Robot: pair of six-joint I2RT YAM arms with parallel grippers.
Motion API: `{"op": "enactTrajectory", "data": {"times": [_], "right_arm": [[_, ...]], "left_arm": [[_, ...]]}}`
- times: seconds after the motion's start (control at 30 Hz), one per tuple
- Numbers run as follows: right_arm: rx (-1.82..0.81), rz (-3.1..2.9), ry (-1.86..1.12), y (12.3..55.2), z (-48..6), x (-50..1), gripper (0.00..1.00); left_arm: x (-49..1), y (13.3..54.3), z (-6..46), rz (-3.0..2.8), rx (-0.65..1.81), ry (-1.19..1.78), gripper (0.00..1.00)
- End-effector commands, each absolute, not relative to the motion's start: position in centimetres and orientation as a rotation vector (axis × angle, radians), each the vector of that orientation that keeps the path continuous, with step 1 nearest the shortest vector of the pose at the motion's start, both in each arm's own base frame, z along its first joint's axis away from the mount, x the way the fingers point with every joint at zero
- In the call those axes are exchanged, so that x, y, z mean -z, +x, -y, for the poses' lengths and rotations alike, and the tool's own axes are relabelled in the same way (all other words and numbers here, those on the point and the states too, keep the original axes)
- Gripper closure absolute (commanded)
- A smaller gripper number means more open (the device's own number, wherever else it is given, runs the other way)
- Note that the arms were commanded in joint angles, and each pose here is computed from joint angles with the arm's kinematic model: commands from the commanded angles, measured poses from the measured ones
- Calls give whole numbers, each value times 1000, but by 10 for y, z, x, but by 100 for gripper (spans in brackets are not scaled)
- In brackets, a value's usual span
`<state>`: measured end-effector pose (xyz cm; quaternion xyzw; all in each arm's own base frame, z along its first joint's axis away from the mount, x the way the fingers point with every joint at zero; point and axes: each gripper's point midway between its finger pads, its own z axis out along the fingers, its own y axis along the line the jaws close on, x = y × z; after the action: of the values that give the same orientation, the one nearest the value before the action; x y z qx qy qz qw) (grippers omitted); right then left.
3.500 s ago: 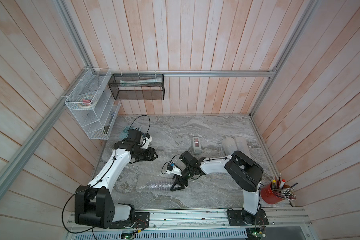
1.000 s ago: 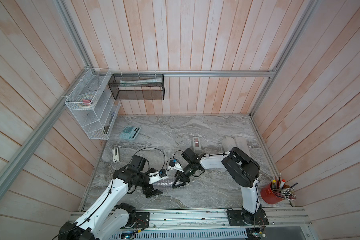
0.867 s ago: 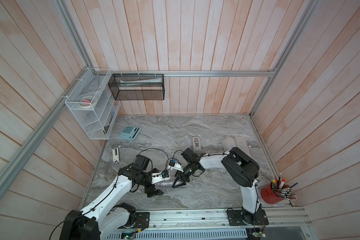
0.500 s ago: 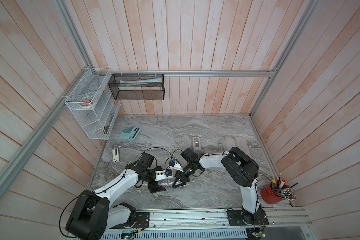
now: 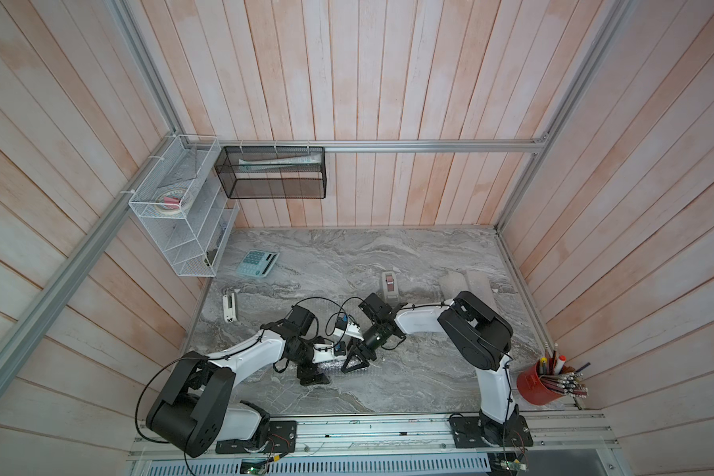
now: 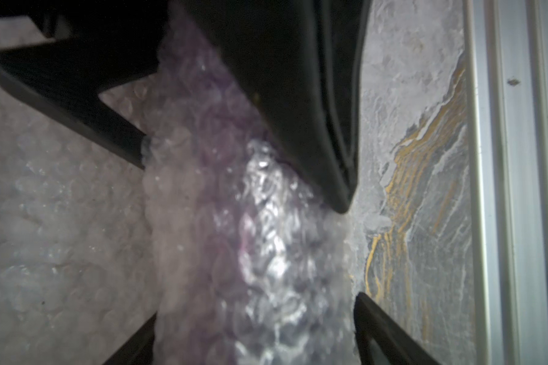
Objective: Wrap wine bottles in bubble wrap
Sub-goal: Wrap the wine bottle in bubble wrap.
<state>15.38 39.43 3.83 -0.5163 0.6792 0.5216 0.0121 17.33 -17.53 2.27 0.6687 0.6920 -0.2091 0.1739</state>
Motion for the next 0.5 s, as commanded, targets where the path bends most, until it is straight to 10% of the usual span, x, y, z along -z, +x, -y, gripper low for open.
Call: {"op": "enactTrajectory", "data": {"times": [0.0,0.23,0.47], "right_arm": [[-1579,-2081,-1611,166,-395,-41,40],[-1488,-2032,-1593,181,-394,-63,29],[-1341,-1994,-1542,203,-373,-87,13]], "left_arm": [[-20,180,170,-1979,522,1933,20],[-16,182,168,-2023,523,1929,51],[-18,187,168,-2061,538,1890,48]]}}
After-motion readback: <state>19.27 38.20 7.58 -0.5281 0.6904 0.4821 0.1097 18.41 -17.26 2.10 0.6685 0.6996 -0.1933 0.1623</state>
